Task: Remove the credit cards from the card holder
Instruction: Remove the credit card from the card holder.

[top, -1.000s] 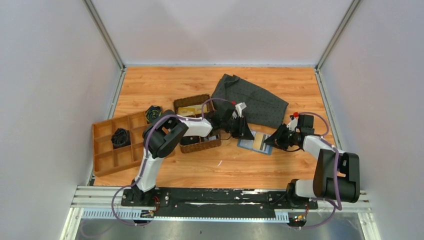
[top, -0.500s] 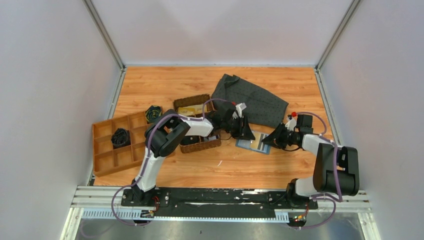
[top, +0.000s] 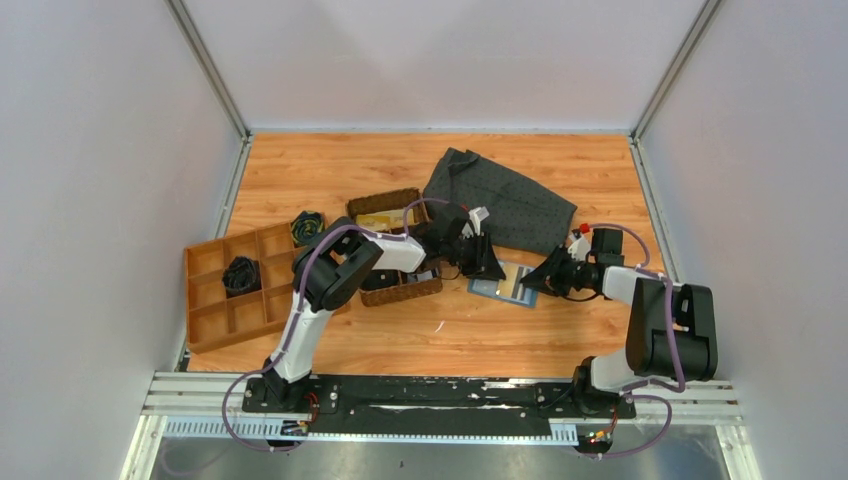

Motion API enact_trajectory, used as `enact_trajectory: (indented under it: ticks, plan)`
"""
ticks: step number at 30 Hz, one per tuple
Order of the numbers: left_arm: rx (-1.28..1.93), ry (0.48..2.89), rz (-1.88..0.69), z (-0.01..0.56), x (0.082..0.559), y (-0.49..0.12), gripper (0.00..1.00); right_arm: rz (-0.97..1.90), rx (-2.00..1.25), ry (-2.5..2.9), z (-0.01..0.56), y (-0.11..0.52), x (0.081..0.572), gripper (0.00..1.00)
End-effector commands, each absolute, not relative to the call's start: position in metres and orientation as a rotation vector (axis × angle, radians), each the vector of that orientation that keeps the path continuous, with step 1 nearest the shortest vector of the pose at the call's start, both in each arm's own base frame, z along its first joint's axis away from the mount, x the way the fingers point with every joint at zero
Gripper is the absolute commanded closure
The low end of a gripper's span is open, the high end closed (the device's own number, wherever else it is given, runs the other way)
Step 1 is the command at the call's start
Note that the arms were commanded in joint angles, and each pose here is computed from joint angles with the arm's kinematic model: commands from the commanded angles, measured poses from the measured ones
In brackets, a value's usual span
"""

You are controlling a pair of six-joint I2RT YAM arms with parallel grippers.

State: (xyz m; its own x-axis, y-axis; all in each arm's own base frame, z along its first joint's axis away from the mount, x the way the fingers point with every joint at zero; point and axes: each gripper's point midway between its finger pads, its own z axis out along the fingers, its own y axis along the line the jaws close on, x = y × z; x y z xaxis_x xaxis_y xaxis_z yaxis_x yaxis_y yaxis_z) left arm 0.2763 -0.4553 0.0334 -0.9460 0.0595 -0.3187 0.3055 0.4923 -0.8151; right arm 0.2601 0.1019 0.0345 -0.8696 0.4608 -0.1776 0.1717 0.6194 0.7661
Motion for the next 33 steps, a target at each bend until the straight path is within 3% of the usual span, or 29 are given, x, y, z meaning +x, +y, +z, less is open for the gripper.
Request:
enact_trajectory:
  ticks: [1,10,15,33]
  plan:
    - [0.305,2.520,-1.418,0.020,0.276,-0.455,0.65,0.991,0.580,2.627,0.002,0.096,0.239,0.78]
    - [0.298,2.551,-1.461,0.016,0.271,-0.460,0.78,1.003,0.597,2.620,0.005,0.097,0.242,0.78]
    - [0.295,2.530,-1.474,0.025,0.275,-0.463,1.00,0.998,0.603,2.633,0.002,0.097,0.242,0.78]
    - [0.334,2.448,-1.450,0.051,0.279,-0.456,1.00,0.959,0.613,2.661,-0.004,0.093,0.238,0.80]
